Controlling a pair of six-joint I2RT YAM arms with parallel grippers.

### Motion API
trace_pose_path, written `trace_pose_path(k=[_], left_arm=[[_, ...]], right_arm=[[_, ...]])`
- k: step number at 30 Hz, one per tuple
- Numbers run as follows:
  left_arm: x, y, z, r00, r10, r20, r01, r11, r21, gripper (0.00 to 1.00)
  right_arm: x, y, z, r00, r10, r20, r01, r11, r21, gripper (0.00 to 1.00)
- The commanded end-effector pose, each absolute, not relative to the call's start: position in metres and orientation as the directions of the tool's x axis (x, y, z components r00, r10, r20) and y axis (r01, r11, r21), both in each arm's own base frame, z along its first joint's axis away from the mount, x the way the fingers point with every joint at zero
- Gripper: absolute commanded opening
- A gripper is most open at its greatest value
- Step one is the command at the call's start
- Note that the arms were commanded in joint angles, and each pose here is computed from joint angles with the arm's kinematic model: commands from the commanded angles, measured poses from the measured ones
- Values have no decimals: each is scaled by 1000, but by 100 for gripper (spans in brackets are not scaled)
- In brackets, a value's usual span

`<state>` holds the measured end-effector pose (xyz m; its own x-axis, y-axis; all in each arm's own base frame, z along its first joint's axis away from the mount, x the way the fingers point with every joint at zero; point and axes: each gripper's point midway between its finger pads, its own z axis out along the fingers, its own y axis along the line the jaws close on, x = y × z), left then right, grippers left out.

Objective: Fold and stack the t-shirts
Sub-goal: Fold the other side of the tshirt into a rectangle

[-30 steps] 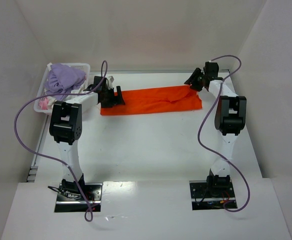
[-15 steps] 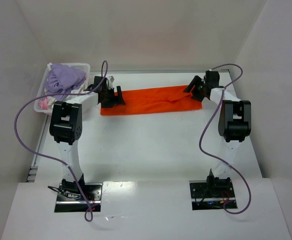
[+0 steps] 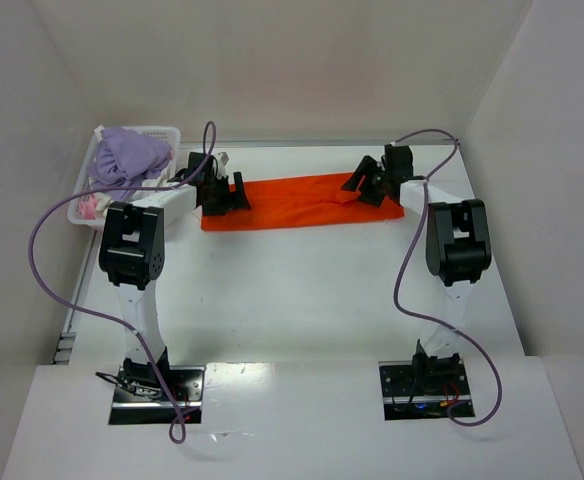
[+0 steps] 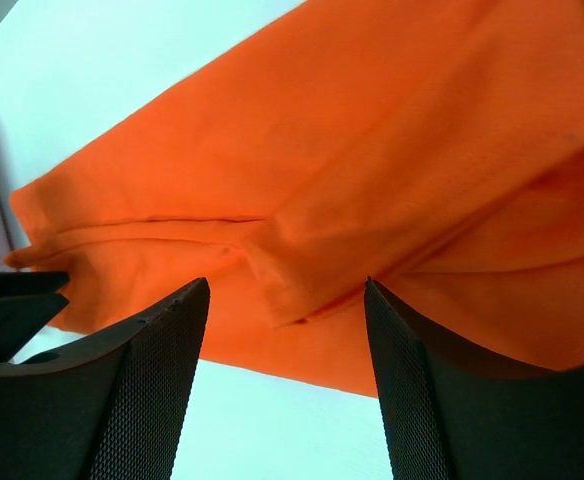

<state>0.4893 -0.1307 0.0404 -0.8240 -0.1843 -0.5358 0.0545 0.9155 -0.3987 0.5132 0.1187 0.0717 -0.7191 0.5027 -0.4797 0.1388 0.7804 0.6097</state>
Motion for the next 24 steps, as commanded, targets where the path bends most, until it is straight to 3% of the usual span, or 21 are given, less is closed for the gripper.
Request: trace_pose_path(k=[1, 8, 16, 24], left_arm=[[486, -138, 40, -832, -162, -531, 84, 909, -408, 95], [485, -138, 36, -836, -161, -524, 80, 910, -407, 96], [484, -138, 31, -841, -160, -517, 76, 910, -407, 96], [484, -138, 27, -846, -159, -509, 73, 911, -406, 96]], right_arm=[[533, 129, 80, -695, 509, -509, 98, 767, 634, 69], [533, 131, 68, -704, 514, -490, 128, 771, 624, 67], [557, 133, 73, -691, 522, -500, 119, 765, 634, 25], [588, 138, 89, -667, 522, -531, 78, 758, 648, 25]])
